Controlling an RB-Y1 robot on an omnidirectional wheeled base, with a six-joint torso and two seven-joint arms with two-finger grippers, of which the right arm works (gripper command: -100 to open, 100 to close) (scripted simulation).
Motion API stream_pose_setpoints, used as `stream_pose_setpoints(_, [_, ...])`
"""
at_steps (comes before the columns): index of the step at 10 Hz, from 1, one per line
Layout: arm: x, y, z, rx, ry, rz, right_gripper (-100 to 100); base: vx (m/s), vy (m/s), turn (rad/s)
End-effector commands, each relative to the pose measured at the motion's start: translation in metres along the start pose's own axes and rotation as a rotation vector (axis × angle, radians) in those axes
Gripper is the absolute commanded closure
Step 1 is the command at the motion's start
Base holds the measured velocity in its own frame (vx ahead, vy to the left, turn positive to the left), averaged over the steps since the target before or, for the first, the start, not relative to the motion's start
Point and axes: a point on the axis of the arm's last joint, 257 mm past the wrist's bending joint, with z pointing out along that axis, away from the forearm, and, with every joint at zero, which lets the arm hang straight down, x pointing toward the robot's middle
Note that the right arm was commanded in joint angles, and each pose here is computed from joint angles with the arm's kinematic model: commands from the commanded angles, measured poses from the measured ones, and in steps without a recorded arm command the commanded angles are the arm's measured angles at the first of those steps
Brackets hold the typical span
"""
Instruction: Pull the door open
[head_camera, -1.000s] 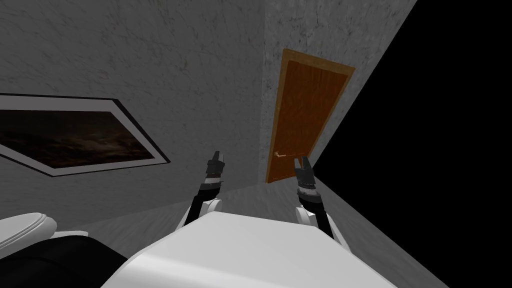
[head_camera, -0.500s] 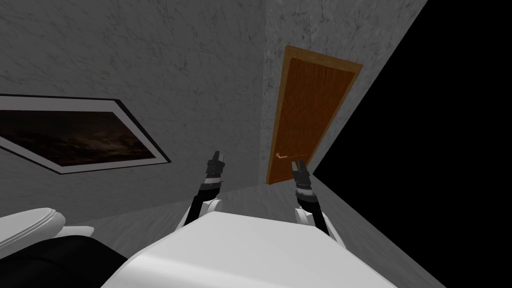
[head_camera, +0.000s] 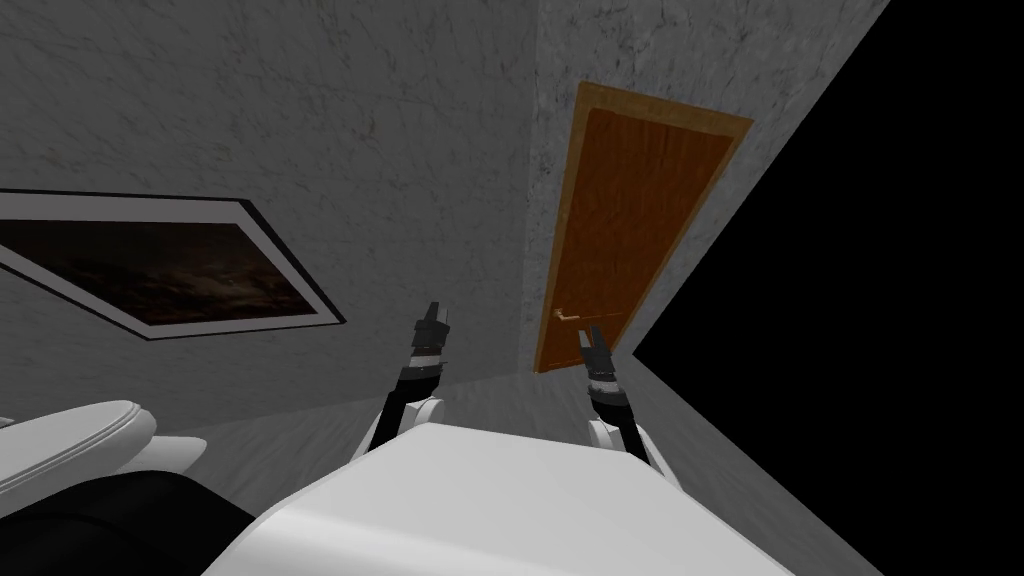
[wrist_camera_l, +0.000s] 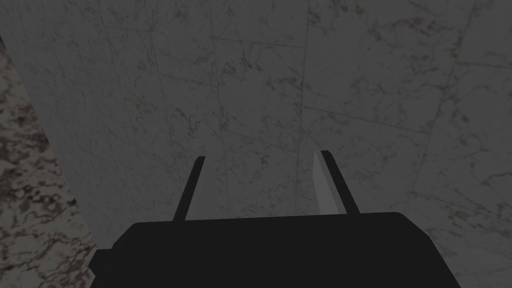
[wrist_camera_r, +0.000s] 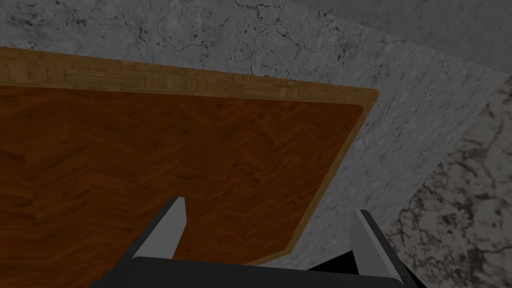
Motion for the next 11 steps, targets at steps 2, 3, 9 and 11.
stream_pose_setpoints(2, [-0.003,-0.024,-0.0086,0.046,0.007,0.017,-100,0.047,-0.029,0.061])
stream_pose_setpoints(3, [-0.003,-0.034,-0.0121,0.063,0.012,0.030,-100,0.045,-0.035,0.091])
stream_pose_setpoints(9, [-0.009,-0.082,-0.0344,0.156,0.023,0.065,-100,0.045,-0.034,0.064])
stream_pose_setpoints(11, [-0.012,-0.101,-0.0454,0.197,0.024,0.075,-100,0.044,-0.030,0.081])
